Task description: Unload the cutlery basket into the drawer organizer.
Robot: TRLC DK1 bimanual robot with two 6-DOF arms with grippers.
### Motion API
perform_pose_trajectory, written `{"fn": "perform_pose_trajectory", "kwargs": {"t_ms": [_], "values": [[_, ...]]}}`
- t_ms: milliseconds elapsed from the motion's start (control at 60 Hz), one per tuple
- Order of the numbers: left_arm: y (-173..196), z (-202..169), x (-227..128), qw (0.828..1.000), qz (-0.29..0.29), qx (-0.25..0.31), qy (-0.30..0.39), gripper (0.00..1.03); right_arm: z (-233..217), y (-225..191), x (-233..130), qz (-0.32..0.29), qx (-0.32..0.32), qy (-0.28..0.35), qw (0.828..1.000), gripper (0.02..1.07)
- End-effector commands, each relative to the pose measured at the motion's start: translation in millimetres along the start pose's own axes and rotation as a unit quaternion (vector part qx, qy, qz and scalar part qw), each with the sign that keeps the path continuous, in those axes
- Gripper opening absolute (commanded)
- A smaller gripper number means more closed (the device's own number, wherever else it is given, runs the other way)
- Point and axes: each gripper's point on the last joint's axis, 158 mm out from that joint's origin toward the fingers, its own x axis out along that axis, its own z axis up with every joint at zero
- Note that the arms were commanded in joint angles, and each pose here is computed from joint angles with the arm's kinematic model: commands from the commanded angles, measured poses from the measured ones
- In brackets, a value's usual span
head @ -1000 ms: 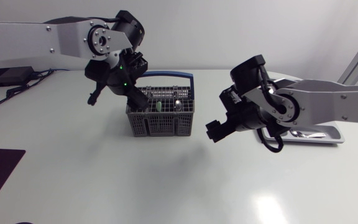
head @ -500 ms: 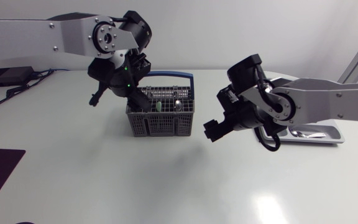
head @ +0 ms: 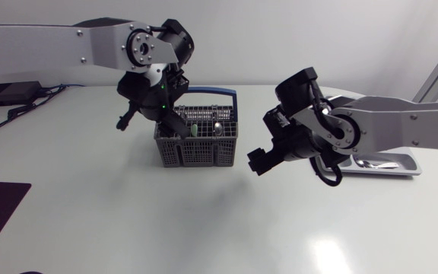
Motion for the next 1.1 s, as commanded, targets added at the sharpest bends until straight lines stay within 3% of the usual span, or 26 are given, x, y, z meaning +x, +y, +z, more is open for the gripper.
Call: {"fn": "perform_pose_trajectory", "kwargs": {"t_ms": [0,367,483,917,1083], "values": [[-1,8,-1,1.0,0.005,-0.006,0.002,0.58,3,2,1,-0.001,-0.007,0.001,1.0,1.02],[0,9,2,1.0,0.021,0.0,0.018,0.55,1,1,2,-0.001,-0.008,0.004,1.0,1.02],[0,10,2,1.0,0.021,-0.001,0.018,0.43,0,2,3,-0.001,-0.009,0.006,1.0,1.02],[-1,5,6,1.0,0.019,-0.003,0.021,0.42,-4,3,10,-0.001,-0.012,0.012,1.0,1.02],[-1,5,6,1.0,0.018,-0.008,0.014,0.36,-7,3,12,0.0,-0.012,0.017,1.0,1.02]]}}
